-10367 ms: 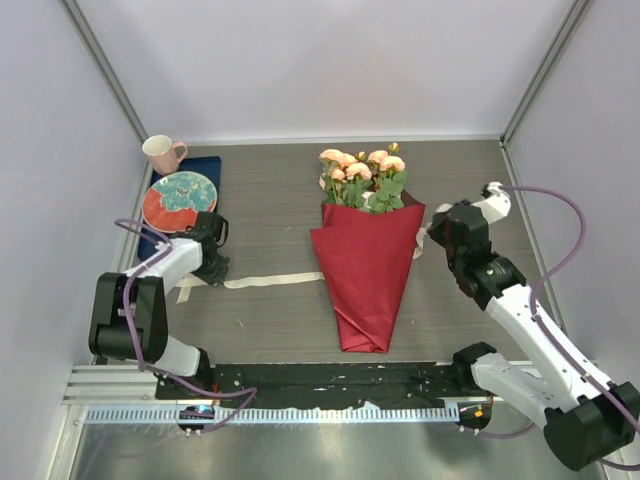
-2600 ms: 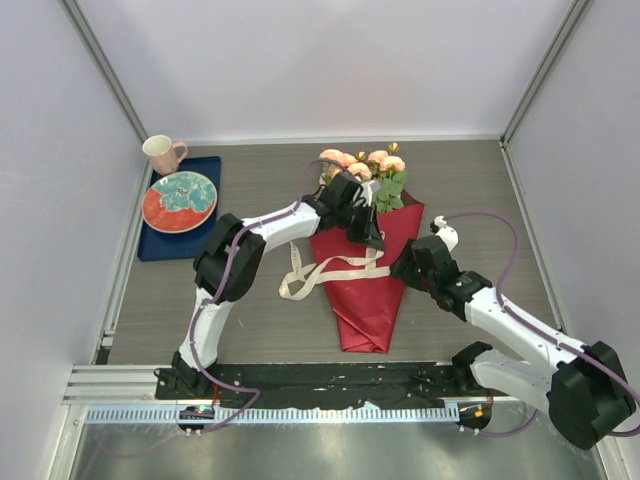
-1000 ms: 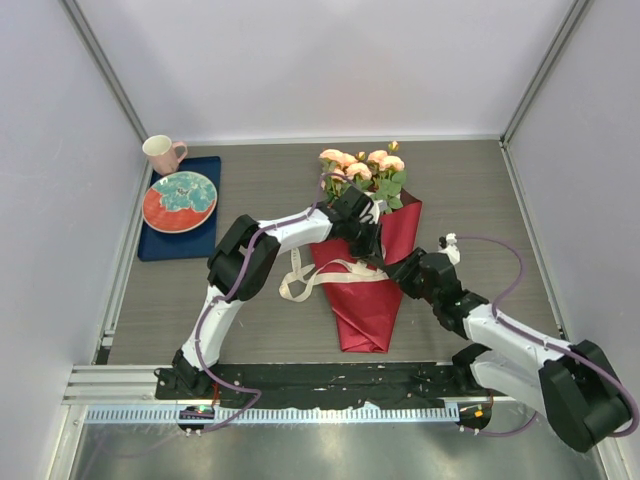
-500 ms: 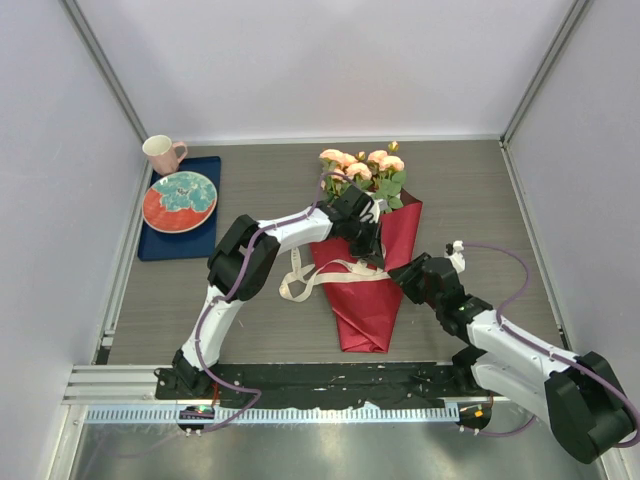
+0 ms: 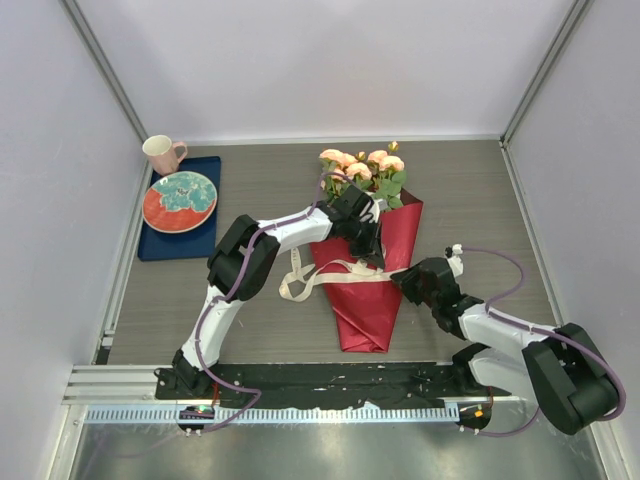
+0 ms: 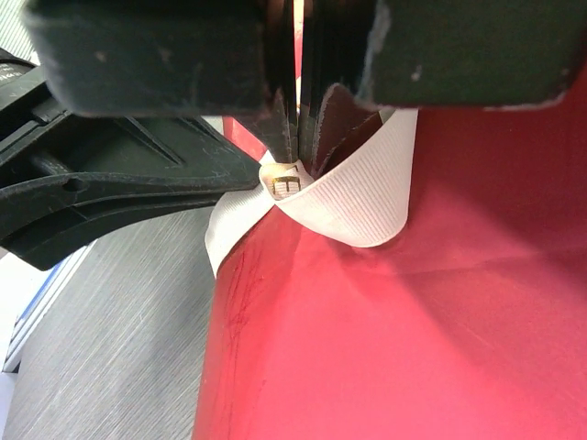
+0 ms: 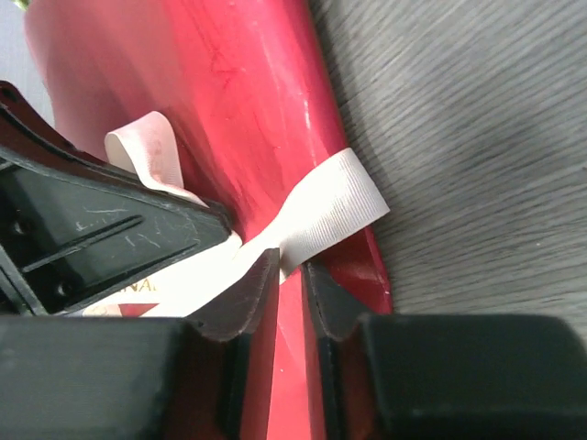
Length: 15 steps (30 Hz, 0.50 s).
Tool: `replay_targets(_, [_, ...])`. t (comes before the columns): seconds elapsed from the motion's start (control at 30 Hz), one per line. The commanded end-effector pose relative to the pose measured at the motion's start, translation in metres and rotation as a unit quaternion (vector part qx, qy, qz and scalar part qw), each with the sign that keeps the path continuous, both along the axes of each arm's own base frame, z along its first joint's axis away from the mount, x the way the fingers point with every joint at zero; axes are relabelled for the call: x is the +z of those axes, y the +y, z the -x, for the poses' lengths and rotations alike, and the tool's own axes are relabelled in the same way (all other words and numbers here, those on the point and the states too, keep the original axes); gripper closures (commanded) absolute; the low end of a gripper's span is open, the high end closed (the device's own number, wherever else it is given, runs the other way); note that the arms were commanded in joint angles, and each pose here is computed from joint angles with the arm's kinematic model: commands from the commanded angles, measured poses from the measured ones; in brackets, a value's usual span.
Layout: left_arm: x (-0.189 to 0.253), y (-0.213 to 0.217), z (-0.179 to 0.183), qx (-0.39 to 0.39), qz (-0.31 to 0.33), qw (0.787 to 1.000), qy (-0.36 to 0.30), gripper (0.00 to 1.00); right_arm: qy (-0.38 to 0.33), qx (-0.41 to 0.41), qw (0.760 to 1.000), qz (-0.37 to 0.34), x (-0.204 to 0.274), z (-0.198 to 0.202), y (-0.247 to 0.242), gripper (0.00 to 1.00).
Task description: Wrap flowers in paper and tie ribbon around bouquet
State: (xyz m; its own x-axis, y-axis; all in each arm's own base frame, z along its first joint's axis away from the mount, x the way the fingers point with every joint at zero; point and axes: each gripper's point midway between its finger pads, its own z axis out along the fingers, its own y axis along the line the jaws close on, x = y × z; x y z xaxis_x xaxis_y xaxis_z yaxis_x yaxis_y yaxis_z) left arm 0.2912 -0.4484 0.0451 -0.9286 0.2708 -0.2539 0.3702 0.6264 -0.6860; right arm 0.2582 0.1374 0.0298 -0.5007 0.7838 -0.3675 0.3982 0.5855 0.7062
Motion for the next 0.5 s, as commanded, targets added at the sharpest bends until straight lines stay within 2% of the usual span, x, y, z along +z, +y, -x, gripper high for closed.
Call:
replay_targets(0.0, [0.022,-0.005,-0.003,-0.002,0.016,1.000,-0.016,0.96,-0.065,0.003,0.998,-0.006,0.029,-0.018,0.003,0.87])
replay_targets(0.1, [0.025,-0.006,-0.004,0.000,0.018,1.000,-0.020,0.94,-0.074,0.022,0.997,0.007,0.033,-0.014,0.003,1.00])
replay_targets(0.23, [0.030,-0.007,-0.008,0.009,0.021,0.999,-0.023,0.87,-0.093,0.052,0.994,0.001,0.041,-0.006,0.008,1.00])
replay_targets(0.47, [0.025,-0.014,-0.002,-0.004,0.028,1.000,0.004,0.87,-0.141,0.088,0.986,-0.016,0.063,-0.002,0.018,1.00])
